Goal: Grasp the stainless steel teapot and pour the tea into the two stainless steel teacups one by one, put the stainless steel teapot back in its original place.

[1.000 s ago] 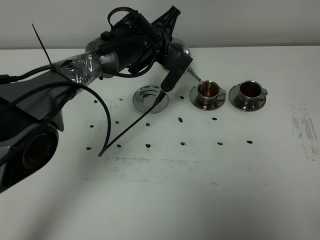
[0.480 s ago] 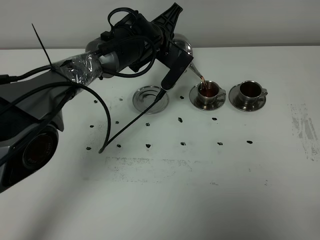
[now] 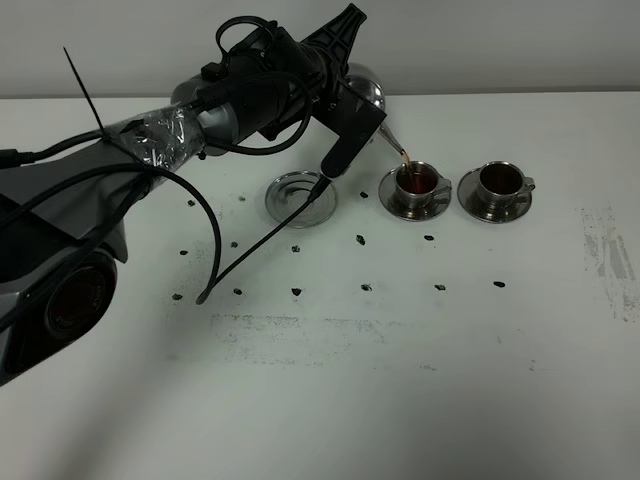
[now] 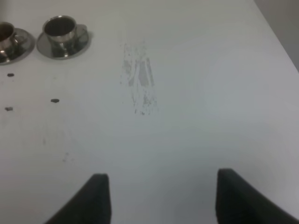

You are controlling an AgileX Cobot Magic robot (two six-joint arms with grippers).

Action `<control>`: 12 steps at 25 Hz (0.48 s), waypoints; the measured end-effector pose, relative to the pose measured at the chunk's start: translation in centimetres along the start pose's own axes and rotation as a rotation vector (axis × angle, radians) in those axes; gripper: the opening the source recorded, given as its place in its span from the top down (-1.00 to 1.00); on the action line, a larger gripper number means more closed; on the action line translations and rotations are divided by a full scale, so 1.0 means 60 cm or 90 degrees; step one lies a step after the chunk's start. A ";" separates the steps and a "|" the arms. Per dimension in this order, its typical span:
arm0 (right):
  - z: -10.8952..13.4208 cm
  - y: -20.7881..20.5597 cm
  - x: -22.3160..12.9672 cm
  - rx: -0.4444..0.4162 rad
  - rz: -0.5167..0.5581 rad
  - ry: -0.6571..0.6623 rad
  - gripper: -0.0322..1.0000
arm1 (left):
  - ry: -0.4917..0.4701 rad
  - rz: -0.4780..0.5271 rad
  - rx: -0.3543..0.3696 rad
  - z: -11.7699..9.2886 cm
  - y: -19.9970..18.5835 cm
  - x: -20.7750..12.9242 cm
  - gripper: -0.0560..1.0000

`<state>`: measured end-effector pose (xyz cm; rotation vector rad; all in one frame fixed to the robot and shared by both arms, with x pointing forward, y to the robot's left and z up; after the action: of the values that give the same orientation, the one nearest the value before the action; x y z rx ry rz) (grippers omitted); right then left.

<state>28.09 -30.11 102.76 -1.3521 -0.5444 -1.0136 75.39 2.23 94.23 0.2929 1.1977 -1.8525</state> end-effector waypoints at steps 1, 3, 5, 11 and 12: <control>0.000 0.000 0.000 0.000 0.000 0.000 0.00 | 0.000 0.000 0.001 0.000 0.000 0.000 0.55; 0.000 0.000 0.000 0.000 0.000 0.000 0.00 | 0.001 0.001 0.003 0.001 0.000 0.000 0.55; 0.000 0.000 0.000 0.000 0.000 0.000 0.00 | 0.005 0.003 0.003 0.001 0.000 -0.001 0.55; 0.000 0.000 0.000 0.000 0.000 0.000 0.00 | 0.012 0.008 0.003 0.001 0.000 -0.003 0.55; 0.000 0.000 0.000 0.000 0.000 0.000 0.00 | 0.012 0.008 0.003 0.001 0.000 -0.003 0.55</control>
<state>28.09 -30.11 102.76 -1.3521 -0.5444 -1.0136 75.50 2.27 94.36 0.3199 1.2025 -1.8458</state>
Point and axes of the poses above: a point on each arm's last joint axis where the gripper is mounted, y pointing out along that axis toward the gripper, z along the wrist's bending axis when the last joint is at zero, x = y × z, the point moved 5 cm from there along y, pointing out along that axis toward the gripper, and after that the axes turned 13 degrees about y, right-handed, at the moved point
